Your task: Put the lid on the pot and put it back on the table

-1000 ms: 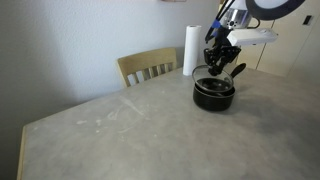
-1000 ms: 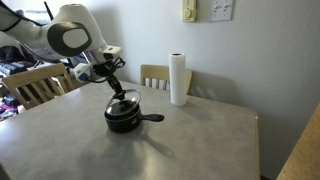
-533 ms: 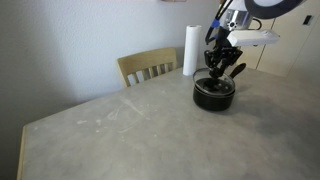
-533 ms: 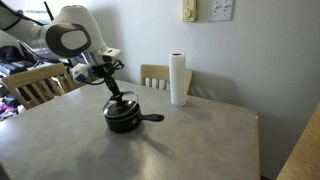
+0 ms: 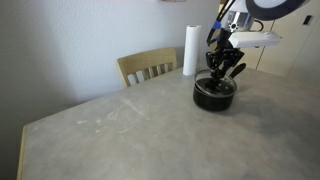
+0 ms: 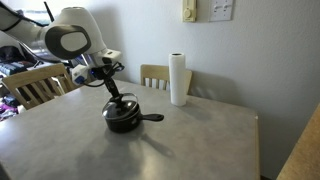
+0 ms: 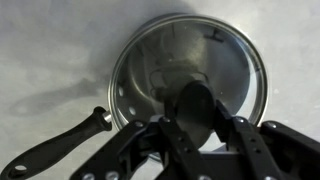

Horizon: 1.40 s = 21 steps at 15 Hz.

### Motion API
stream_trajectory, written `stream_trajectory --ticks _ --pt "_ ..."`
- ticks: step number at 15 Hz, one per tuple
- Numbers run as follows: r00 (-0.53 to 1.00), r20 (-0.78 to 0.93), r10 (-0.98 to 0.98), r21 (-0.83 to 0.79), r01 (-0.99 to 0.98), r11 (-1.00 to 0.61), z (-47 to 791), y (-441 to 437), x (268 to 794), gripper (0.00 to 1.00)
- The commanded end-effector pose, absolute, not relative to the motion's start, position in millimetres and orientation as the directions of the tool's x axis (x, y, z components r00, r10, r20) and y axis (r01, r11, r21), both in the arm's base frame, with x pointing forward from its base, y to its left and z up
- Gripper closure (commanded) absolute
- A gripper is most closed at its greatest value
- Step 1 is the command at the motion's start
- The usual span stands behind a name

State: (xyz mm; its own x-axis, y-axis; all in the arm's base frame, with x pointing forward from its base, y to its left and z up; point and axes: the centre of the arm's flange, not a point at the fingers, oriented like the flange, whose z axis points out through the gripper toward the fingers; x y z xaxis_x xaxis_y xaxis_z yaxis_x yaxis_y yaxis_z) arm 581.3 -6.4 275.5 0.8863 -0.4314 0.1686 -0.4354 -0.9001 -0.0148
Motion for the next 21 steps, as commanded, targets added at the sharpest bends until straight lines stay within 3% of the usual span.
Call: stream_trajectory --ticks 1,8,9,10,14,16,21 --pt "0.895 0.117 -0.431 -0.043 -0.429 -0.902 269.8 -3.0 572.1 0.85" --pt "0.896 0.073 -0.438 -0.055 -0.435 -0.899 261.6 3.1 566.5 0.85" --pt "0.896 0.071 -0.438 -0.055 -0.435 -0.899 261.0 3.4 566.5 0.48" --pt "0.896 0.075 -0.438 -0.055 -0.435 -0.899 261.0 4.1 566.7 0.34" --pt "0.898 0.096 -0.429 -0.055 -0.425 -0.903 265.4 9.3 569.0 0.08" --pt "0.897 0.101 -0.431 -0.054 -0.427 -0.902 272.6 12.3 569.9 0.0" --pt "0.902 0.121 -0.415 -0.02 -0.415 -0.909 304.2 19.8 572.0 0.0"
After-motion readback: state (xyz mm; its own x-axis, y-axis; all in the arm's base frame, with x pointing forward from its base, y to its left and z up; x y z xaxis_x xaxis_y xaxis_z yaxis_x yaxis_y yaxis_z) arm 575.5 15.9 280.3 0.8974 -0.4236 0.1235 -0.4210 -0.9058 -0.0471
